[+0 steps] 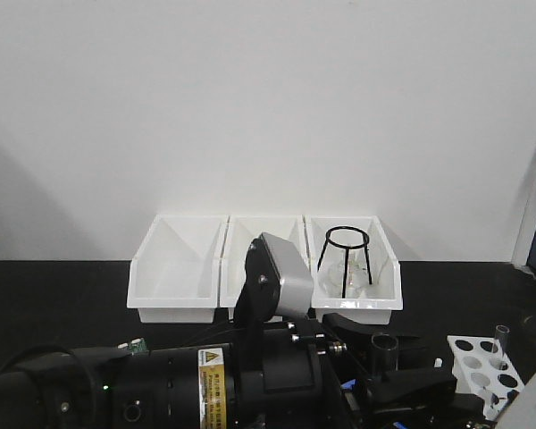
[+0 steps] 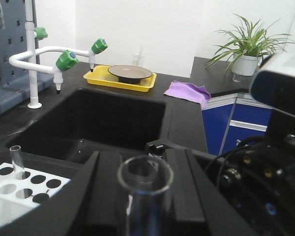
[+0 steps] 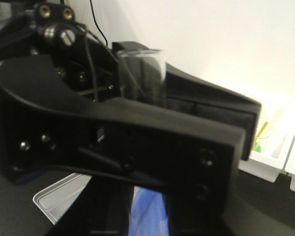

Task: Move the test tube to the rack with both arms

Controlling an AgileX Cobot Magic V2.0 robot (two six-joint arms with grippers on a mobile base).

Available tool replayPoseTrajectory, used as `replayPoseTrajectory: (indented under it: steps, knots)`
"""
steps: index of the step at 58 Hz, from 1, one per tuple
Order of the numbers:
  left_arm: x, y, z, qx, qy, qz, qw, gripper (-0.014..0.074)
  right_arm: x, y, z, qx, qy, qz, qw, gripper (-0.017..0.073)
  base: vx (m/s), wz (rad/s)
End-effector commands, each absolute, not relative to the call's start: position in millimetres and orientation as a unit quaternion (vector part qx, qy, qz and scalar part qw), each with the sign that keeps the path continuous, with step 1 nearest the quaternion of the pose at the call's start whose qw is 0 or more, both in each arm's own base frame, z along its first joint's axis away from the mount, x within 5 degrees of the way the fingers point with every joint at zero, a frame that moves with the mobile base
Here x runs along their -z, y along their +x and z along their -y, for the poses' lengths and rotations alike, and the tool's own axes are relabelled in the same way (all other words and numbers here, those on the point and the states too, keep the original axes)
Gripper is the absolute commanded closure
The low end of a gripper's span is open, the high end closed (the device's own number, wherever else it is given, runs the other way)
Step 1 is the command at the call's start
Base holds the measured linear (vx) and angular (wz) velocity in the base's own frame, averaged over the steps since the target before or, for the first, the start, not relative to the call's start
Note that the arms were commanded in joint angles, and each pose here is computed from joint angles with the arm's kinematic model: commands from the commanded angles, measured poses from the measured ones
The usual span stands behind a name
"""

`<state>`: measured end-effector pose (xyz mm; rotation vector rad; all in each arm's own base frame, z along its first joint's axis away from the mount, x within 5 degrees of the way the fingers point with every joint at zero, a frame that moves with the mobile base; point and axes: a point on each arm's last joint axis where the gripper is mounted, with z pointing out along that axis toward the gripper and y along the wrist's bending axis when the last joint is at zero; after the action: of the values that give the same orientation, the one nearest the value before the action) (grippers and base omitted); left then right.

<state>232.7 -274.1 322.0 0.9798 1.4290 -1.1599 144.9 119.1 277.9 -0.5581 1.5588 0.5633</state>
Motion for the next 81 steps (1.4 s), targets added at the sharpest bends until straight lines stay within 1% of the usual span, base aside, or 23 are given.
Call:
replayPoseTrajectory:
  steps: [1, 4, 8, 15, 30, 34, 39, 42, 47, 53, 56, 58, 61, 66, 72, 75, 81]
  knots:
    - [-352, 224, 270, 0.517, 0.393, -0.549, 0.526, 0.0591, -301, 147, -120, -0.263, -0.23, -0.638, 0.686, 0.0532, 0.0, 0.0]
    - [-352, 224, 270, 0.517, 0.393, -0.549, 0.526, 0.0578, -301, 147, -120, -0.263, -0.23, -0.638, 0.686, 0.0574, 0.0, 0.0]
    - [-352, 224, 270, 0.517, 0.393, -0.549, 0.526, 0.0549, -301, 147, -120, -0.263, -0.23, -0.638, 0.686, 0.0573, 0.0, 0.0]
    - [-352, 224, 271, 0.517, 0.393, -0.548, 0.526, 0.0452, -300, 147, -120, -0.263, -0.23, -0.639, 0.686, 0.0571, 0.0, 0.0]
    - [-358, 220, 269, 0.525, 0.397, -0.535, 0.529, 0.0129, -300, 147, -120, -0.263, -0.23, -0.639, 0.685, 0.0571, 0.0, 0.0]
    - [-366, 216, 265, 0.522, 0.399, -0.525, 0.541, 0.0073, -300, 147, -120, -0.263, -0.23, -0.64, 0.685, 0.0571, 0.0, 0.0]
    - [-382, 210, 256, 0.51, 0.394, -0.514, 0.566, 0.0041, -300, 147, -120, -0.262, -0.23, -0.641, 0.684, 0.0571, 0.0, 0.0]
    - [-395, 204, 249, 0.492, 0.396, -0.502, 0.591, 0.0038, -299, 147, -120, -0.261, -0.231, -0.643, 0.682, 0.0571, 0.0, 0.0]
    - [-418, 192, 231, 0.446, 0.397, -0.486, 0.638, 0.0052, -298, 147, -120, -0.258, -0.233, -0.647, 0.679, 0.0571, 0.0, 0.0]
    - [-440, 182, 208, 0.383, 0.374, -0.499, 0.682, 0.0116, -297, 147, -120, -0.241, -0.248, -0.646, 0.681, 0.0571, 0.0, 0.0]
    - [-449, 179, 192, 0.331, 0.348, -0.525, 0.703, 0.0204, -297, 150, -116, -0.213, -0.257, -0.643, 0.69, 0.0571, 0.0, 0.0]
    - [-454, 177, 182, 0.305, 0.33, -0.539, 0.712, 0.027, -297, 153, -113, -0.203, -0.245, -0.647, 0.693, 0.0571, 0.0, 0.0]
    - [-459, 174, 167, 0.267, 0.302, -0.562, 0.722, 0.0381, -298, 159, -104, -0.187, -0.214, -0.655, 0.7, 0.0571, 0.0, 0.0]
    - [-465, 168, 147, 0.226, 0.263, -0.587, 0.731, 0.0596, -301, 170, -83, -0.141, -0.146, -0.657, 0.726, 0.0568, 0.0, 0.0]
    - [-472, 160, 128, 0.198, 0.229, -0.602, 0.739, 0.0603, -310, 180, -51, -0.04, -0.088, -0.628, 0.772, 0.0567, 0.0, 0.0]
    - [-474, 157, 122, 0.191, 0.218, -0.605, 0.742, 0.0602, -316, 181, -39, -0.004, -0.058, -0.606, 0.793, 0.0567, 0.0, 0.0]
    - [-479, 150, 112, 0.183, 0.203, -0.605, 0.748, 0.0602, -319, 181, -20, 0.037, -0.013, -0.562, 0.826, 0.0567, 0.0, 0.0]
